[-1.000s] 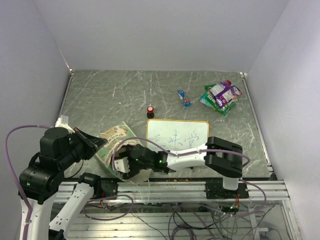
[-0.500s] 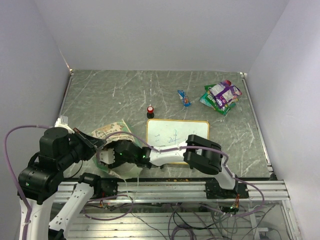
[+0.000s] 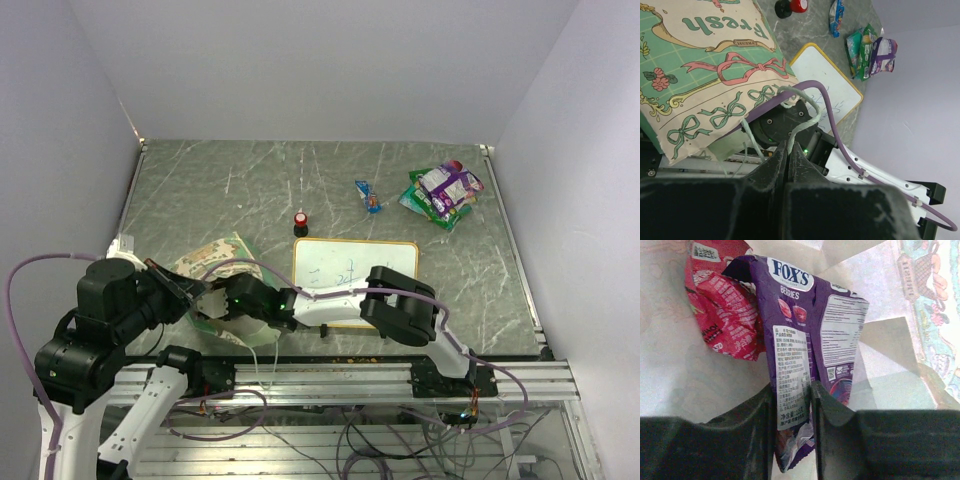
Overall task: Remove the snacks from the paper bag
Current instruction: Take out the snack from the paper bag.
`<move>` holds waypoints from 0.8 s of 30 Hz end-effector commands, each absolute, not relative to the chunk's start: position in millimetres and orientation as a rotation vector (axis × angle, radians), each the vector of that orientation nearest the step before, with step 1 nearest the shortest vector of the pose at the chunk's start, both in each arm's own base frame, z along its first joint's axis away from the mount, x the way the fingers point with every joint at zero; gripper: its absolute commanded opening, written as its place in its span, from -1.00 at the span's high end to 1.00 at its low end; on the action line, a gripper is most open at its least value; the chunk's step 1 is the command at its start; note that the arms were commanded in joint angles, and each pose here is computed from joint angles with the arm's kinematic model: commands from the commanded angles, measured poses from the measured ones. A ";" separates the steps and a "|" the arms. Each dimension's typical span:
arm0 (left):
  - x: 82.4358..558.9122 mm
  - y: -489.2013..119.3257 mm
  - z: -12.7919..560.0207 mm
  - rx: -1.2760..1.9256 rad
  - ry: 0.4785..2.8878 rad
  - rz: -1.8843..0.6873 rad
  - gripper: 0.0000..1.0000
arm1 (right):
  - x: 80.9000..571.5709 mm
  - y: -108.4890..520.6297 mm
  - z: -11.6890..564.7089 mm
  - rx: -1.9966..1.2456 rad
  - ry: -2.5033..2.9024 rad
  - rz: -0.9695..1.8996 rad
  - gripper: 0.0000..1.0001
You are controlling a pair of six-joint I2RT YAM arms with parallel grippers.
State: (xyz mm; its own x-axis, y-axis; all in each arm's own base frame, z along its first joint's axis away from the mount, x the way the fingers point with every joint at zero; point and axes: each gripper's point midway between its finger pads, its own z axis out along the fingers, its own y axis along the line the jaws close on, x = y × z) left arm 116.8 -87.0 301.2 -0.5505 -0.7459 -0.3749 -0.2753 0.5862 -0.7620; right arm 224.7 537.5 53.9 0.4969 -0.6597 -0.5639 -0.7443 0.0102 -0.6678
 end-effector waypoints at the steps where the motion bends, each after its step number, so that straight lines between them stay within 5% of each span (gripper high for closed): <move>1: 113.3 -84.0 301.4 -0.802 2.109 -0.835 0.86 | 244.4 542.9 75.5 -1.634 1.198 0.055 0.48; 8: 116.8 -81.2 304.6 -0.792 2.118 -0.799 0.86 | 244.4 550.8 102.4 -1.599 1.188 0.093 0.98; 24: 134.2 -86.6 311.5 -0.773 2.117 -0.802 0.86 | 190.1 517.5 133.9 -1.512 1.319 0.457 1.00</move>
State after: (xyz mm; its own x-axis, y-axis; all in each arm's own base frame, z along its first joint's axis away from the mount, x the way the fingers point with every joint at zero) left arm 127.4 -85.7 302.4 -0.5547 -0.7345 -0.3909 -0.2921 0.6118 -0.7351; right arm 201.3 517.5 94.7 0.3800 -0.5978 -0.7058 -0.8522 0.0705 -0.5185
